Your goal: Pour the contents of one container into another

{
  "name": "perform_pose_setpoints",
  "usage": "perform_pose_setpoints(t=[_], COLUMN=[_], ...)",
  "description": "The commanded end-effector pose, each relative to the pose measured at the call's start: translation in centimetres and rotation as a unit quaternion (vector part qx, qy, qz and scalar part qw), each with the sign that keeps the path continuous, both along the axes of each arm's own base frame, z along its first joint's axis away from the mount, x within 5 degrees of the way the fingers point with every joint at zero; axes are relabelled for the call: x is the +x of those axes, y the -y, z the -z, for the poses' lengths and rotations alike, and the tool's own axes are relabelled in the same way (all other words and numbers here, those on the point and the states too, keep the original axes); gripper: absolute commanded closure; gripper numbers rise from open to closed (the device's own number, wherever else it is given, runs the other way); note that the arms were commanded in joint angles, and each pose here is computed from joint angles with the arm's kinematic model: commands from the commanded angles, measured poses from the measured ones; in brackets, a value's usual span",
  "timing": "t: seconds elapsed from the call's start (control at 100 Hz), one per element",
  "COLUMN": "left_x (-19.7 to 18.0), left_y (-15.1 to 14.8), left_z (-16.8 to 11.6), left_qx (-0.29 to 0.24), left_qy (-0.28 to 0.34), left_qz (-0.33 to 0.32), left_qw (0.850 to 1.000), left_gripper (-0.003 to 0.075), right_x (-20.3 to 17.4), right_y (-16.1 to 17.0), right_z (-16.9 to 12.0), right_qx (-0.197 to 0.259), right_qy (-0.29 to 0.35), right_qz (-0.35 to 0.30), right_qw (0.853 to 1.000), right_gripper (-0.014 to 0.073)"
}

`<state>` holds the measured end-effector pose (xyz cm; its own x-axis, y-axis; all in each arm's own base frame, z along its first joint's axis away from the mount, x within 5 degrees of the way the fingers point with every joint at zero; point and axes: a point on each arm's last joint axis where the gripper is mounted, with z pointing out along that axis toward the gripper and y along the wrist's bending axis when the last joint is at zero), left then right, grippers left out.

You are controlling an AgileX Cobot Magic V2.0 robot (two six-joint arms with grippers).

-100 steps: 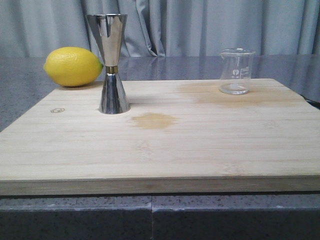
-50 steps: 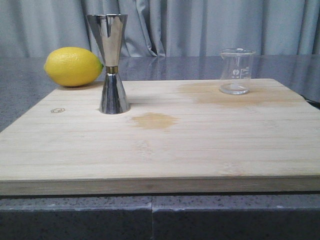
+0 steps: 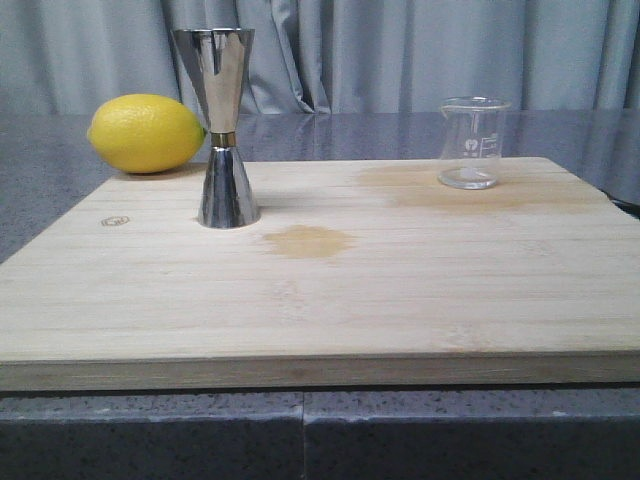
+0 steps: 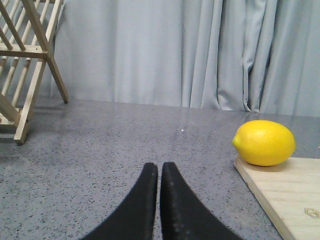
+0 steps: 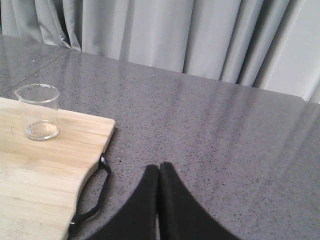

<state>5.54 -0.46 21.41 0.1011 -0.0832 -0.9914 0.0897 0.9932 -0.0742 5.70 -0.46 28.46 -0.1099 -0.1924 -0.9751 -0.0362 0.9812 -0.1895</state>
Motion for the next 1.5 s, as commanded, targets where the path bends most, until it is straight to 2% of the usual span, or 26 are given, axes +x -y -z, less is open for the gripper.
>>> perform_pose_setpoints(t=[0.0, 0.52, 0.67, 0.84, 0.96, 1.16, 1.31, 1.49], left_x=[-0.1, -0.1, -0.1, -0.1, -0.1, -0.1, -0.1, -0.1], left_y=[0.1, 0.1, 0.1, 0.1, 0.1, 0.1, 0.1, 0.1], left_z=[0.2, 0.2, 0.2, 0.2, 0.2, 0.2, 0.2, 0.2], left_qx=[-0.009, -0.009, -0.009, -0.009, -0.009, -0.009, -0.009, -0.009], left_qy=[0.032, 0.032, 0.032, 0.032, 0.032, 0.032, 0.032, 0.032], left_qz=[0.007, 0.007, 0.007, 0.007, 0.007, 0.007, 0.007, 0.007], left_qw=[0.999, 0.999, 0.999, 0.999, 0.999, 0.999, 0.999, 0.999], left_gripper=[0.0739, 0.0739, 0.0739, 0.0739, 0.0739, 0.0739, 0.0739, 0.0739], right_x=[0.0, 0.3, 0.7, 0.8, 0.3, -0.1, -0.1, -0.2], right_y=[-0.2, -0.4, -0.7, -0.1, 0.1, 0.1, 0.1, 0.1], right_z=[-1.4, -0.6, 0.6, 2.3, 3.7, 6.3, 7.7, 7.9], right_qx=[-0.004, -0.008, 0.037, 0.064, 0.064, 0.101, 0.105, 0.109], right_qy=[0.045, 0.047, 0.058, 0.088, 0.104, 0.103, 0.102, 0.098], right_qz=[-0.012, -0.02, -0.019, 0.032, 0.051, 0.056, 0.055, 0.056], right_qw=[0.999, 0.999, 0.997, 0.994, 0.991, 0.988, 0.988, 0.988], right_gripper=[0.0666, 0.0666, 0.0666, 0.0667, 0.0666, 0.0667, 0.0667, 0.0667])
